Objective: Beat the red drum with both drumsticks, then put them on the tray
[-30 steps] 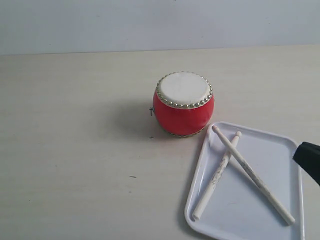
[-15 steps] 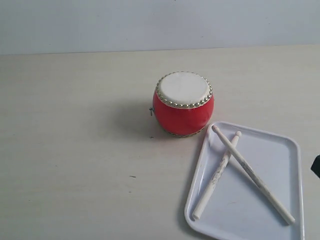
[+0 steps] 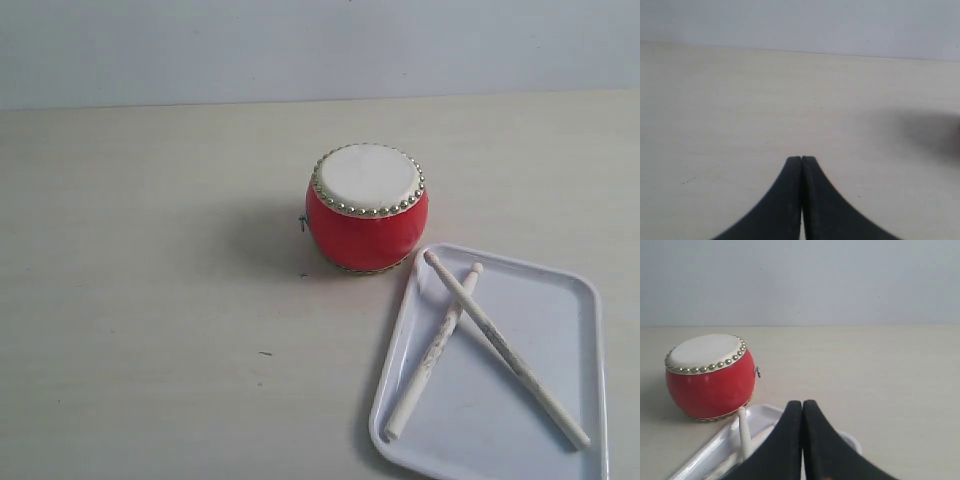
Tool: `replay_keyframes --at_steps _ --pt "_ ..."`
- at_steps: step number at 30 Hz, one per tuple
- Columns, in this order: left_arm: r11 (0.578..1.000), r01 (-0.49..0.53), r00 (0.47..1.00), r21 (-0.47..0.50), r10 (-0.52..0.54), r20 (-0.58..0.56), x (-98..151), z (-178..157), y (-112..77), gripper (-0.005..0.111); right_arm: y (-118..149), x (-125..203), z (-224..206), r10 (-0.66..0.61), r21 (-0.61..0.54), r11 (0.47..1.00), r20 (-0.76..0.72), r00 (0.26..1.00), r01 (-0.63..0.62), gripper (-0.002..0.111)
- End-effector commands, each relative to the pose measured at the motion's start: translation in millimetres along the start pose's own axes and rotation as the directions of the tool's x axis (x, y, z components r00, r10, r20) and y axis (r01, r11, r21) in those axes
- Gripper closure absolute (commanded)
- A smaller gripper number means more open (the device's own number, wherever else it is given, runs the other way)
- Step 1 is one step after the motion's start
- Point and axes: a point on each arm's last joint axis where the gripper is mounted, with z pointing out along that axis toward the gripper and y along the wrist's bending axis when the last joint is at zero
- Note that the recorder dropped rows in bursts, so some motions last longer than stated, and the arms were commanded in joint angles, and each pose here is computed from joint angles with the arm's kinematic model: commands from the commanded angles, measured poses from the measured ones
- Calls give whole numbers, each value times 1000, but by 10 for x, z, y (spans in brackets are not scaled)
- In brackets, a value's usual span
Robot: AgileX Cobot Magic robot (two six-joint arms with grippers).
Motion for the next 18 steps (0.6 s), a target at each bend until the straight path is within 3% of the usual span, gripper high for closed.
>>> replay_keyframes --at_steps 1,18 --pt "1000 1 1000 -1 -1 14 -8 -4 1 107 -7 17 0 5 12 1000 -1 1000 -5 108" --pt "1000 1 1000 -1 -1 14 -8 -4 1 107 -5 10 0 10 9 1000 8 1000 -10 108"
